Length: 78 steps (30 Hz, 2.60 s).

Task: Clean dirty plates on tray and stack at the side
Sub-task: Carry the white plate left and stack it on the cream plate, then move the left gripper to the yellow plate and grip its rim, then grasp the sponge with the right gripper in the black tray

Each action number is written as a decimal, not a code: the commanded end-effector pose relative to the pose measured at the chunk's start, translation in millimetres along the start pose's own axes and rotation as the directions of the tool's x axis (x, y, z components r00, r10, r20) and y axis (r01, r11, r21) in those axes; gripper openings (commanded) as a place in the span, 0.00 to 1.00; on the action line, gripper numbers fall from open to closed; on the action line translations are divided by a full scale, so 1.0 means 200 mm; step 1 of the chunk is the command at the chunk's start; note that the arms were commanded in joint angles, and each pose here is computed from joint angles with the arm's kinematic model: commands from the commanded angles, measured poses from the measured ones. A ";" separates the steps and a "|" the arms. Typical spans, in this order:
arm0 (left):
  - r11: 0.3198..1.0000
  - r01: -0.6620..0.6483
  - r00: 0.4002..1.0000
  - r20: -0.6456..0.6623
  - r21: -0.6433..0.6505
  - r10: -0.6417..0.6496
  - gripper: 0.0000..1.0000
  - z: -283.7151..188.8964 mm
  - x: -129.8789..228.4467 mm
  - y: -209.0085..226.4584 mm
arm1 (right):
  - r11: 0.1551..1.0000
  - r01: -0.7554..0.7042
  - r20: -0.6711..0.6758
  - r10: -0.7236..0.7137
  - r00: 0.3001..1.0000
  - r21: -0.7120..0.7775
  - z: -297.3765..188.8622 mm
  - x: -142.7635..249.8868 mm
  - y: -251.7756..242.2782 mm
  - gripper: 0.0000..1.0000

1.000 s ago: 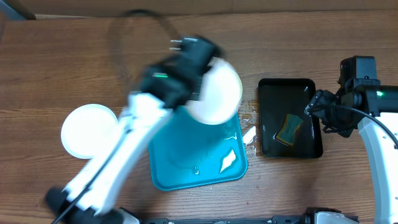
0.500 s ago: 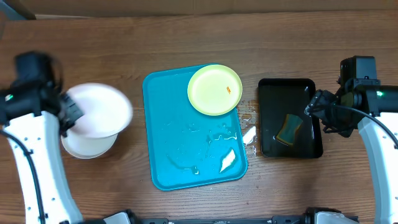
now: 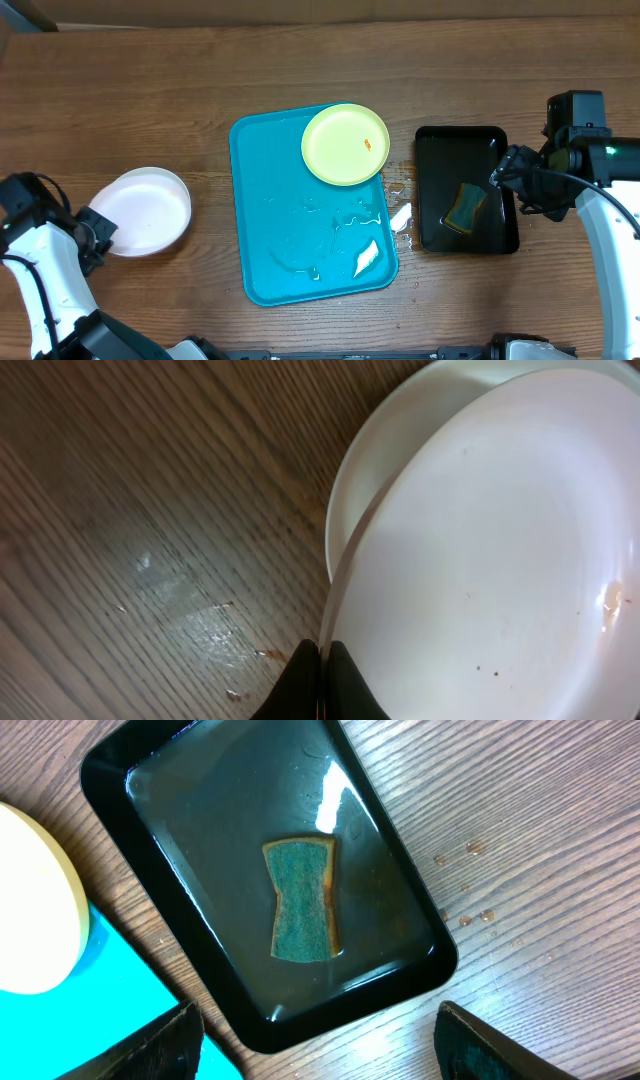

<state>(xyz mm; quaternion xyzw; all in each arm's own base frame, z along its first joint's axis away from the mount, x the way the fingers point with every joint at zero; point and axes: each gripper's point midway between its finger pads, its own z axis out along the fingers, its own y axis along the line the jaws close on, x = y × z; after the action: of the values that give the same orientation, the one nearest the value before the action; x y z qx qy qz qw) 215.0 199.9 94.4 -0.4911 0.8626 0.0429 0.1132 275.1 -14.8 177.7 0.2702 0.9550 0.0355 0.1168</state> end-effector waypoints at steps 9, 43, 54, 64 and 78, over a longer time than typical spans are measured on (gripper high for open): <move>0.984 -0.039 0.998 0.058 0.172 0.030 0.35 -0.26 -0.14 -0.20 | 1.000 0.000 0.015 0.000 1.000 -0.008 -0.02 -0.02 0.00 0.75; 0.604 -0.696 0.689 0.125 0.389 0.714 0.40 0.16 1.13 -1.77 | 1.000 0.023 0.028 -0.023 0.999 -0.018 -0.02 -0.03 0.01 0.76; 0.552 -0.760 0.604 0.060 0.343 0.795 0.04 0.15 1.12 -1.63 | 1.000 0.023 0.027 -0.023 0.999 -0.017 -0.02 -0.03 0.01 0.76; 0.546 -0.826 0.549 -0.017 0.138 0.836 0.04 -0.06 0.97 -1.27 | 0.973 0.124 -0.056 -0.137 0.989 -0.192 0.03 0.07 0.15 0.76; 0.539 -0.835 0.522 -0.153 0.107 0.839 0.13 0.19 1.10 -1.00 | 0.994 -0.015 -0.160 -0.003 0.987 -0.109 0.62 0.20 0.10 0.58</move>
<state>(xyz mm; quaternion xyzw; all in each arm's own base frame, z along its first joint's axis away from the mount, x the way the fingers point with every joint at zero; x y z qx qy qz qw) 292.6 -86.0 20.3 -0.0205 0.9993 0.0296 0.0091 282.7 24.2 66.3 0.2347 0.9624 0.1188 0.0672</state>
